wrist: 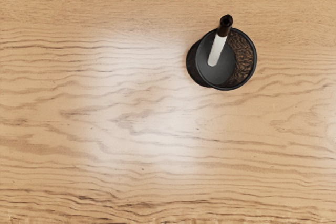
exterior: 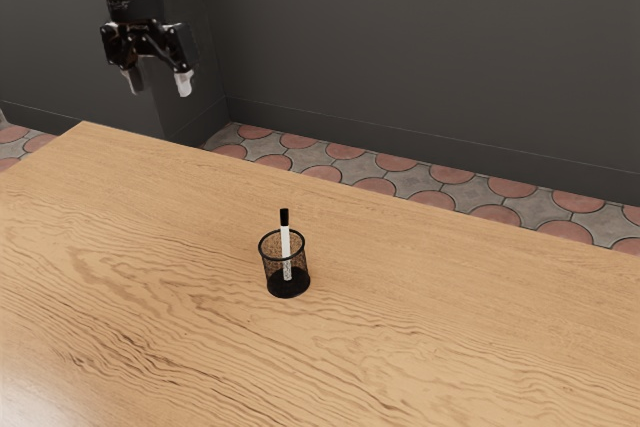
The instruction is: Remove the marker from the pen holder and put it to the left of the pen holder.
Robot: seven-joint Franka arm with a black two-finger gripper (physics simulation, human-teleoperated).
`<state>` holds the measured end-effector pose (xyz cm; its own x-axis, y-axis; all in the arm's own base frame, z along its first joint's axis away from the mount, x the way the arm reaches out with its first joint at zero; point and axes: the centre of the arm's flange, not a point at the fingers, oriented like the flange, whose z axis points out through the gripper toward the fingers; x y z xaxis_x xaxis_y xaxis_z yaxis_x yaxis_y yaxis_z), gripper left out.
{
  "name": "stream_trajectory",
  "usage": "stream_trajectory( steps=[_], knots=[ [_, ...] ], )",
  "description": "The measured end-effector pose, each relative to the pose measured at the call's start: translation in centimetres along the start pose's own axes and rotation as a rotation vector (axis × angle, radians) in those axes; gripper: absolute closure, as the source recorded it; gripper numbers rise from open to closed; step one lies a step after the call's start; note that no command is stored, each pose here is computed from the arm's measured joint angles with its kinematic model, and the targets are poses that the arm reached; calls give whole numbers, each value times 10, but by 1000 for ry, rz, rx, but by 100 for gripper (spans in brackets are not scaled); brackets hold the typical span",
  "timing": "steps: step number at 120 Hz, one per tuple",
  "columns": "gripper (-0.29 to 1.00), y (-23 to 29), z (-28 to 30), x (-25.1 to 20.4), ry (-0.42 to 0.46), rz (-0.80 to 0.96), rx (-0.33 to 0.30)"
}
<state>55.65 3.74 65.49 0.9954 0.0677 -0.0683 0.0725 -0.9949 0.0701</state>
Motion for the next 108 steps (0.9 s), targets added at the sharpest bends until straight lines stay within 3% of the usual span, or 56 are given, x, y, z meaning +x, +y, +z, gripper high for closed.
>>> stream_trajectory(
  steps=[12,20,42,73,86,108],
  knots=[
    [0,-36,9,-5,-1,-80,-3],
    [0,-49,36,15,-16,-102,12],
    [0,-3,153,74,-103,-39,47],
    [1,29,263,40,-144,-34,28],
    [1,40,285,41,-115,-30,27],
    [3,64,292,55,7,15,24]
  ],
)
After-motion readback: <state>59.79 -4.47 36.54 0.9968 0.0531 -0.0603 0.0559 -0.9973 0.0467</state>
